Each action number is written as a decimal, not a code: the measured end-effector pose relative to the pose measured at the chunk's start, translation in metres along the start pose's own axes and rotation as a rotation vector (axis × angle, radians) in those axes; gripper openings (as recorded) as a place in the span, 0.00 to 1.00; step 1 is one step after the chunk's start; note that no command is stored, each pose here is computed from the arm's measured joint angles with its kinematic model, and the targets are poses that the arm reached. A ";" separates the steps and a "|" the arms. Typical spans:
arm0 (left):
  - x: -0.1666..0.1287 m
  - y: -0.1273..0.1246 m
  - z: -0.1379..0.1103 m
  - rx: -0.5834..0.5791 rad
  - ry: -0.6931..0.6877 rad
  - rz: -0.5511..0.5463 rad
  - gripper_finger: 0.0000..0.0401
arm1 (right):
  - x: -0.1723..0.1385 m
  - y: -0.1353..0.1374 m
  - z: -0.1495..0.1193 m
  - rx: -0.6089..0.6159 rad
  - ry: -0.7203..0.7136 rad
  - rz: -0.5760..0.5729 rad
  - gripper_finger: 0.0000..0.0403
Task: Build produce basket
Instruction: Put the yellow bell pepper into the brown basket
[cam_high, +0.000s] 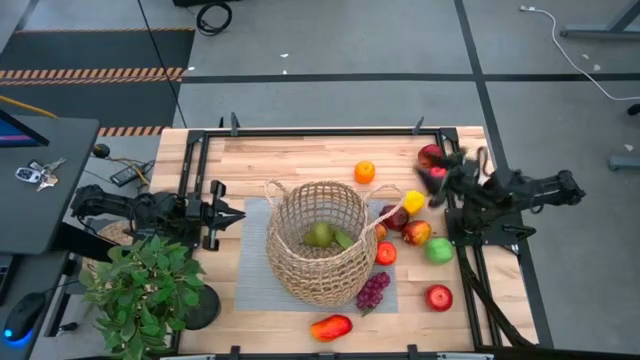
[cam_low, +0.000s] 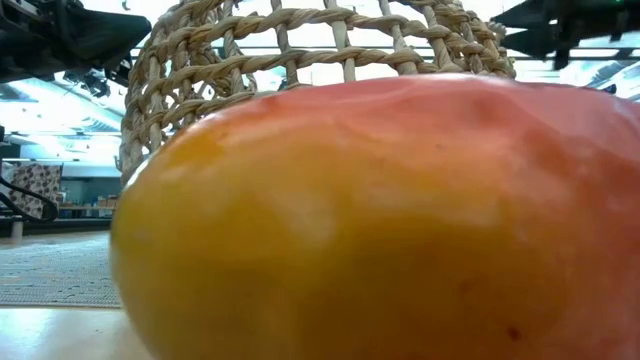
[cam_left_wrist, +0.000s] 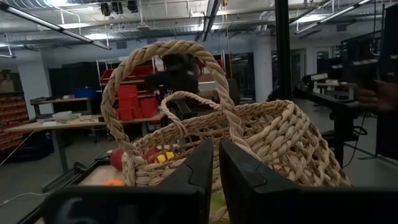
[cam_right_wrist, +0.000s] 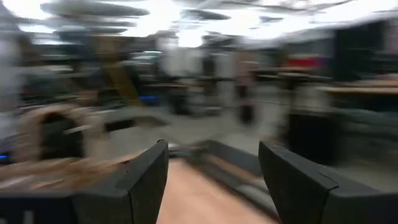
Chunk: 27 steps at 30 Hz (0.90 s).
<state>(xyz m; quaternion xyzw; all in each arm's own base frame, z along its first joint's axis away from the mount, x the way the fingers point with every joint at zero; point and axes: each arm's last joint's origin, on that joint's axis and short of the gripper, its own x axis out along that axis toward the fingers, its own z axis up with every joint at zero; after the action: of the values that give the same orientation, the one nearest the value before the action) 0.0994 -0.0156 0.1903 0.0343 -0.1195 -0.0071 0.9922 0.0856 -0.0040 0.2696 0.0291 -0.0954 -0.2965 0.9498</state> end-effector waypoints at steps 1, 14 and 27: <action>0.000 0.000 0.000 0.000 0.000 0.000 0.09 | 0.000 -0.003 0.007 -0.006 0.000 -0.066 0.63; 0.000 0.000 0.000 0.000 0.000 0.000 0.06 | 0.004 -0.015 0.020 0.009 0.007 -0.357 0.63; 0.000 0.000 0.000 0.000 0.000 0.000 0.08 | 0.021 -0.015 0.001 0.086 0.249 -0.341 0.63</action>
<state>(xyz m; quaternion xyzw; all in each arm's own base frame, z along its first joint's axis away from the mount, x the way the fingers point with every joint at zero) 0.0994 -0.0156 0.1902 0.0345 -0.1193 -0.0071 0.9922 0.0940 -0.0288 0.2723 0.1220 0.0164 -0.4427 0.8882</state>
